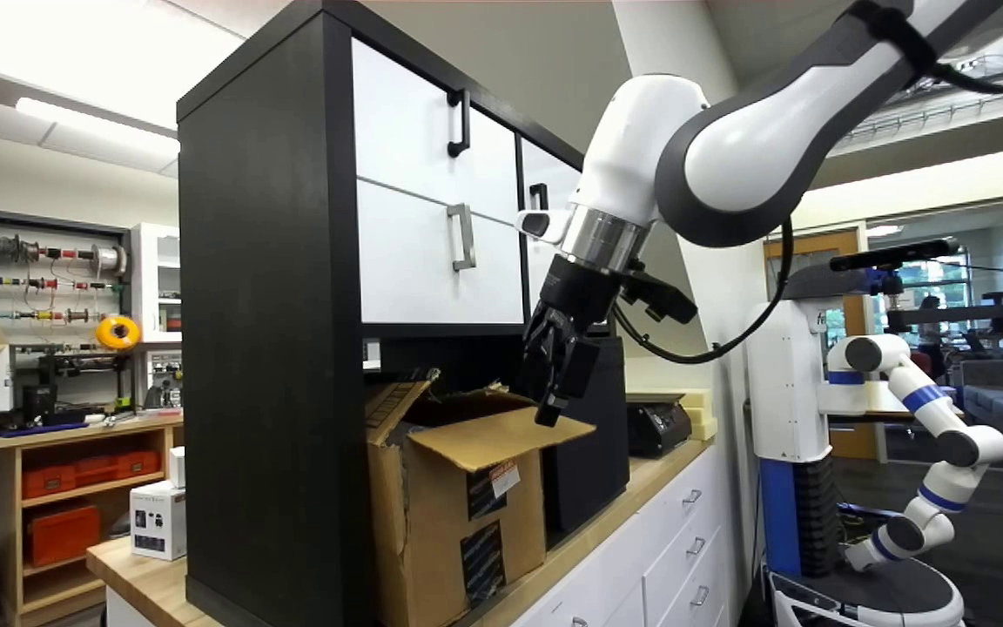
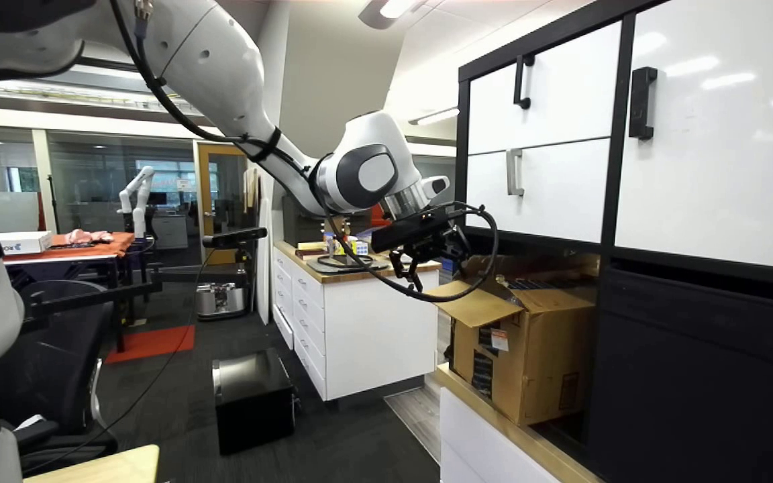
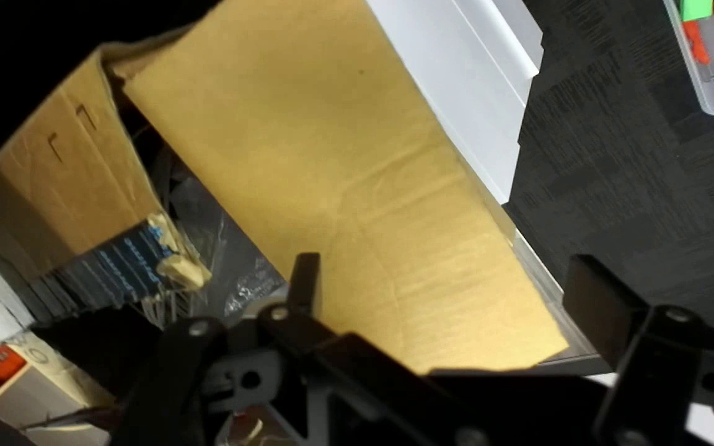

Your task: Pull the cardboard box forwards

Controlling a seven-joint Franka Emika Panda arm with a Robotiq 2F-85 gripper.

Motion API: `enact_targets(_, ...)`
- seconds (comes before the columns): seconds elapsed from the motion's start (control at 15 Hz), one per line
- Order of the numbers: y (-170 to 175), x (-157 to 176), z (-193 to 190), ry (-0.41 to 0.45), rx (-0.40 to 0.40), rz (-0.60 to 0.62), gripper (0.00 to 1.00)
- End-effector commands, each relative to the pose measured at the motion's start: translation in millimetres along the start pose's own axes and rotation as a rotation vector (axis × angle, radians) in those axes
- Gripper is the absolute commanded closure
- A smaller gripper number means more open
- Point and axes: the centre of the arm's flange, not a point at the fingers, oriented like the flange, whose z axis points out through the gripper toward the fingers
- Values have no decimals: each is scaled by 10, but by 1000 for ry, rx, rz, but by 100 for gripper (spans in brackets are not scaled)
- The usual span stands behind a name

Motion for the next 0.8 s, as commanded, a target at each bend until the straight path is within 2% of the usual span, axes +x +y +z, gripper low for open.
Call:
enact_targets(0.0,81,84,94,93,32,-167,0)
enact_targets(0.33,65,137,265,141,48,-344,0)
enact_targets(0.73,220,256,372,119,-3,-454,0)
